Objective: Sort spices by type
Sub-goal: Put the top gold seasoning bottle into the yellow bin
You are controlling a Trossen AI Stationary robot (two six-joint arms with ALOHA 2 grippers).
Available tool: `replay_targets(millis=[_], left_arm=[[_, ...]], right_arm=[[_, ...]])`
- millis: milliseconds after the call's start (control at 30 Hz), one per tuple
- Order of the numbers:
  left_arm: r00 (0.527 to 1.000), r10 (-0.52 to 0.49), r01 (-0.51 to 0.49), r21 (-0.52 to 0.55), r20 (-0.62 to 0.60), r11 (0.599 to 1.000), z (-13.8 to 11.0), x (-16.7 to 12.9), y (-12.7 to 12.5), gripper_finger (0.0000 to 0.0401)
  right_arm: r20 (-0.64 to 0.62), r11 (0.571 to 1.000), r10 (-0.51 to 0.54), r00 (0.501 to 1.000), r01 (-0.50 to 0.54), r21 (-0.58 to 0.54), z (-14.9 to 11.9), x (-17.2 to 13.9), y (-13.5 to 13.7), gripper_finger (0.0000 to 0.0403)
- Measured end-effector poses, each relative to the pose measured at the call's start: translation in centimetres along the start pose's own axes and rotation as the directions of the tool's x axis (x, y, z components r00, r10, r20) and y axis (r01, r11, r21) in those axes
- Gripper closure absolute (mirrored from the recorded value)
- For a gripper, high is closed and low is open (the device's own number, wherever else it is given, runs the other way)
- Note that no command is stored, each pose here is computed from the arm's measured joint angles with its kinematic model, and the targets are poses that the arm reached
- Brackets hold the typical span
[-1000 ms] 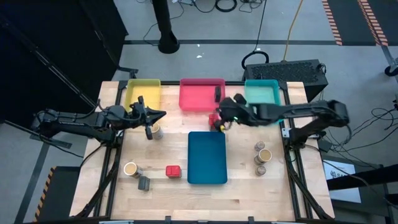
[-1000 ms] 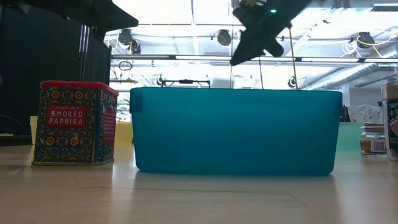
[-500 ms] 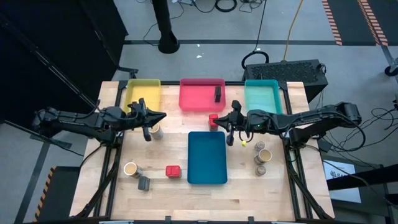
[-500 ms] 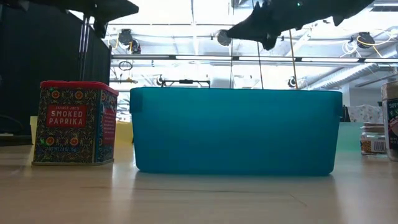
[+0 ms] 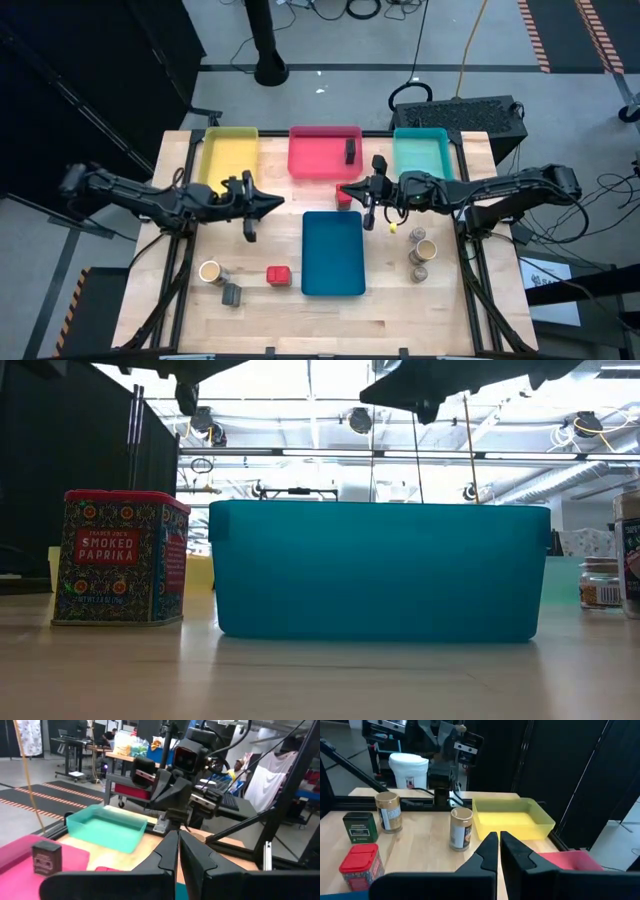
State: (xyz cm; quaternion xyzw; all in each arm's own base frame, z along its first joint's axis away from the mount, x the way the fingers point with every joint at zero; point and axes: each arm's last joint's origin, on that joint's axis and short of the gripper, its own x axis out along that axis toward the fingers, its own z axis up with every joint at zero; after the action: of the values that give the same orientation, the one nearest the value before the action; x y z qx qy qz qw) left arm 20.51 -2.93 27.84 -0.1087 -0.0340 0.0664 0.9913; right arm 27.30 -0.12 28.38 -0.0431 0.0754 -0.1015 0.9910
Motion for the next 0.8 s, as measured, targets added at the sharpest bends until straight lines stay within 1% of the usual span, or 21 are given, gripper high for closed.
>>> replay_targets(millis=[167,233,333,367,433,500,533,600,667,700,733,767,800], left_arm=[[1.0,-0.005,0.005,0.002,-0.009,1.0,-0.3,0.3,-0.2,0.0379],[1.0,-0.006,0.006,0.003,-0.011,1.0,-0.3,0.3,-0.2,0.0379],[1.0,-0.013,0.013,-0.007,-0.021,1.0,-0.4,0.2,-0.2,0.0379],[0.999,-0.002,0.002,-0.024,-0.038,1.0,-0.5,0.2,-0.2,0.0379],[0.986,0.073,-0.077,-0.024,-0.149,0.997,-0.5,0.3,-0.3,0.0382],[0.947,0.157,-0.161,0.008,-0.282,0.987,-0.4,0.6,-0.7,0.0389],[0.928,0.17,-0.17,0.028,-0.331,0.985,-0.2,0.9,-1.1,0.0392],[0.902,0.166,-0.163,0.043,-0.399,0.986,0.6,1.3,-1.8,0.0395],[0.87,0.116,-0.13,0.005,-0.479,0.992,2.2,1.4,-2.7,0.0396],[0.838,0.101,-0.131,-0.018,-0.537,0.991,2.8,1.3,-3.0,0.0396],[0.792,0.104,-0.151,-0.028,-0.601,0.988,3.2,0.9,-3.1,0.0396],[0.738,0.126,-0.189,-0.024,-0.663,0.982,3.5,0.5,-3.0,0.0396],[0.693,0.151,-0.23,-0.018,-0.705,0.973,3.8,0.1,-2.9,0.0396]], right_arm=[[-0.047,0.999,-0.007,0.999,0.005,-0.033,-0.5,0.0,-0.1,0.0403],[-0.052,0.998,-0.016,0.999,0.013,-0.06,-0.5,0.1,-0.3,0.0403],[-0.047,0.998,-0.029,0.998,0.026,-0.063,-0.5,0.1,-0.6,0.0403],[-0.039,0.998,-0.032,0.999,0.029,-0.058,-0.4,0.1,-0.6,0.0403],[-0.031,0.999,-0.035,0.999,0.034,-0.025,-0.3,0.1,-0.7,0.0403],[-0.038,0.999,-0.039,0.999,0.039,-0.006,-0.1,0.2,-0.9,0.0403],[-0.045,0.999,-0.042,0.998,0.042,0.004,0.1,0.2,-1.0,0.0403],[-0.076,0.998,-0.051,0.996,0.052,0.02,0.5,0.3,-1.3,0.0403],[-0.117,0.997,-0.059,0.991,0.065,0.046,0.8,0.3,-1.6,0.0403],[-0.137,0.996,-0.061,0.989,0.069,0.056,0.8,0.3,-1.7,0.0403],[-0.149,0.996,-0.063,0.987,0.072,0.059,0.7,0.3,-1.8,0.0403],[-0.163,0.996,-0.063,0.985,0.073,0.057,0.6,0.3,-1.9,0.0403],[-0.18,0.996,-0.062,0.982,0.072,0.05,0.4,0.2,-1.9,0.0403]])
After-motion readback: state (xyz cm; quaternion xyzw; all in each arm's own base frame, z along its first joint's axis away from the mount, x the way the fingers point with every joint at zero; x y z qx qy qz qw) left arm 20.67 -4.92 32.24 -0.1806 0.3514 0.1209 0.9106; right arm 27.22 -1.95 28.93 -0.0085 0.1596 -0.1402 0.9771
